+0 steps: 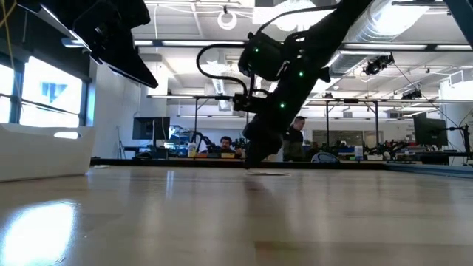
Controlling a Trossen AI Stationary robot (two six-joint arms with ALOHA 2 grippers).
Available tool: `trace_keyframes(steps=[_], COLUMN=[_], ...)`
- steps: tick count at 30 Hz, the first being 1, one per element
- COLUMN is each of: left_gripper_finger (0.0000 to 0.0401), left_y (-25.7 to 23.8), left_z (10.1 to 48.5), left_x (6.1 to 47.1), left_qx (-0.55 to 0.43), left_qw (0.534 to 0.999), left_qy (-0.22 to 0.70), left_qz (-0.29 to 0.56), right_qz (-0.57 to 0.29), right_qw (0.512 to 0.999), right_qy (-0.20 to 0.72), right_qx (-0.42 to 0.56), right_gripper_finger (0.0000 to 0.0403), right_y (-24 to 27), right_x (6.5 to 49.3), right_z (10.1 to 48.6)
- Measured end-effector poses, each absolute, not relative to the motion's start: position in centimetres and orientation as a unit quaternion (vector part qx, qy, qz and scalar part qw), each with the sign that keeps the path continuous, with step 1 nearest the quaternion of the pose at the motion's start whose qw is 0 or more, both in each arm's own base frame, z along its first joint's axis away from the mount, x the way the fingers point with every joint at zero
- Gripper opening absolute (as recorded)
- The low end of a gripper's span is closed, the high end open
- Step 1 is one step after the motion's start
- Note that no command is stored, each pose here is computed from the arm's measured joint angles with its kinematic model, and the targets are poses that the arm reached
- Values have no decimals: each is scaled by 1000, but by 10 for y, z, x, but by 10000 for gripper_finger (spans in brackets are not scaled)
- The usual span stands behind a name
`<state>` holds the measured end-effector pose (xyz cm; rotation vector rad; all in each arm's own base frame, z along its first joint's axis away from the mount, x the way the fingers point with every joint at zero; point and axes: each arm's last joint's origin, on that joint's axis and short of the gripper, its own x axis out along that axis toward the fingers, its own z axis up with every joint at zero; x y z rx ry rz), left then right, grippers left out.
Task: Pick & Place First Aid Supplies
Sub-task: Put the green bandage pack into the black bin
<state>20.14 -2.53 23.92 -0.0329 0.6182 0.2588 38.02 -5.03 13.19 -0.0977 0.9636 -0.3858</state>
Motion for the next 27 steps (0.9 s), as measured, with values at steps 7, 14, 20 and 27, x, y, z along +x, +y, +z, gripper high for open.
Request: trace_keyframes(steps=[7, 14, 20, 27], left_gripper_finger=[108, 108, 108, 108], left_y=[-25, -25, -25, -26], left_z=[239, 239, 239, 238], left_x=[201, 201, 201, 201], left_qx=[-16, -17, -17, -18], left_qw=[944, 944, 944, 943], left_qy=[304, 304, 305, 309], left_qz=[126, 124, 124, 119], right_qz=[-153, -165, -173, -182], right_qw=[870, 862, 856, 862], right_qy=[468, 479, 486, 474], right_qx=[-16, 7, 15, 5], right_gripper_finger=[155, 151, 131, 133], right_y=[-62, -70, -74, -67], right_x=[382, 383, 381, 382], right_z=[121, 103, 100, 110])
